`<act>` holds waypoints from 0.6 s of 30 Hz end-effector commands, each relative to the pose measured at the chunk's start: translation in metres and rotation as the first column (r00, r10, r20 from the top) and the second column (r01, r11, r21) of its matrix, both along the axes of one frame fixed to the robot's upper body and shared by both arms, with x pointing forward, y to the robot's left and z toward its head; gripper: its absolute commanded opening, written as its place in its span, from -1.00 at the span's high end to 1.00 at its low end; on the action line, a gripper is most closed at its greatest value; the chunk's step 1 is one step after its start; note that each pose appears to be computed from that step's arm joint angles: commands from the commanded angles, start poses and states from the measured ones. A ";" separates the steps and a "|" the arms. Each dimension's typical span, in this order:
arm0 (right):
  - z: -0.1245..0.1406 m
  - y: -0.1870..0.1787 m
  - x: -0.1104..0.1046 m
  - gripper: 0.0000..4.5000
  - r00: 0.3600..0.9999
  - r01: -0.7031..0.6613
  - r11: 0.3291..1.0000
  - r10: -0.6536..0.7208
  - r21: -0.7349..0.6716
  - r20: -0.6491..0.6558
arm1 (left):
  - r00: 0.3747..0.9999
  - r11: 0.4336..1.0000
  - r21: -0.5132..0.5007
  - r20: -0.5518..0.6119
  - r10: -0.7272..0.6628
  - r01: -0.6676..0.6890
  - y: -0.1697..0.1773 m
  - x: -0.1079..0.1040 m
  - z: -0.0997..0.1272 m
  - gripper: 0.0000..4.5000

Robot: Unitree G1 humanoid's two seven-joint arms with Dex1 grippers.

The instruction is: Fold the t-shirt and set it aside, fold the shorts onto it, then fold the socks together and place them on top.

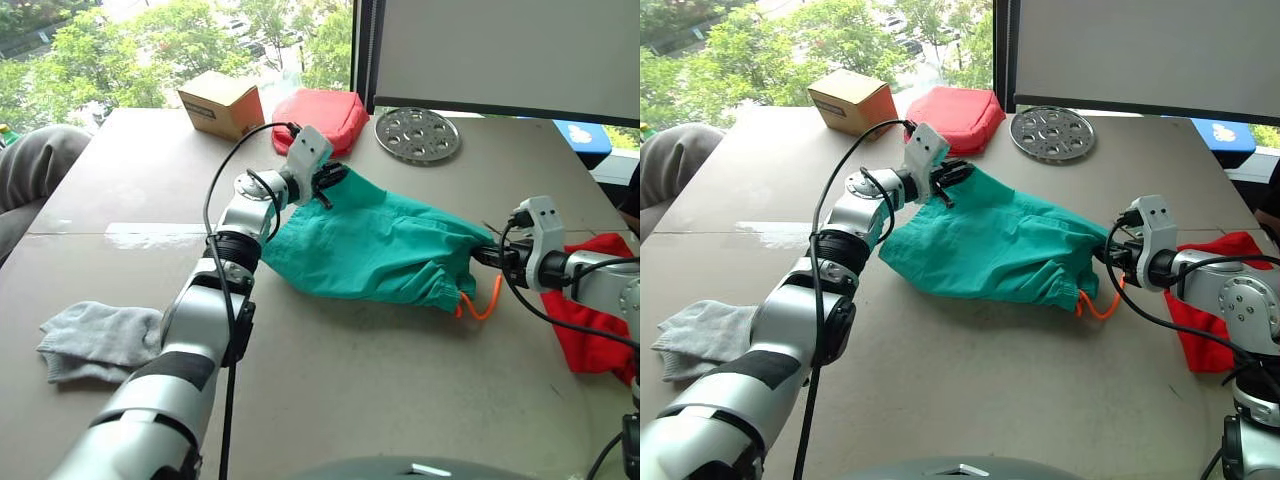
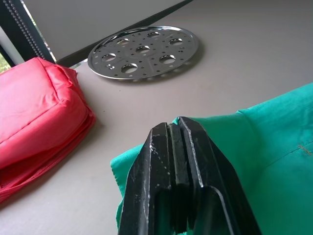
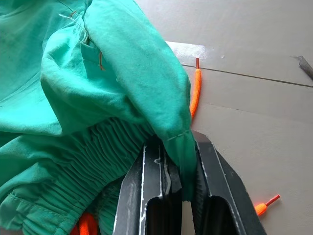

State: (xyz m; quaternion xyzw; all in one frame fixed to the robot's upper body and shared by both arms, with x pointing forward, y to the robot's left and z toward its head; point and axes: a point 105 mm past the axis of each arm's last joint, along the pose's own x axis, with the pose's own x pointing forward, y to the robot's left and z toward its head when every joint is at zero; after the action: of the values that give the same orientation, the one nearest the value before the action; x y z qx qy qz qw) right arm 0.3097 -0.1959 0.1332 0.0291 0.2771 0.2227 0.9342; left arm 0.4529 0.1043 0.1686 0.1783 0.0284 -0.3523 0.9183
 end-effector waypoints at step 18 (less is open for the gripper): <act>0.061 0.076 -0.044 -1.00 0.761 -0.440 0.897 0.400 -0.048 0.510 | 0.947 0.779 -0.607 -0.317 -0.053 -0.159 0.103 -0.142 0.027 -1.00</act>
State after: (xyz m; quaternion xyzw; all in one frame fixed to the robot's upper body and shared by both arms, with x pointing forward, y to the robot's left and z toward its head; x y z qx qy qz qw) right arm 0.2663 -0.1318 0.1921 -0.0440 0.0407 0.4199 0.9056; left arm 0.3329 0.2034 0.1916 -0.1715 0.0523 -0.3341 0.9253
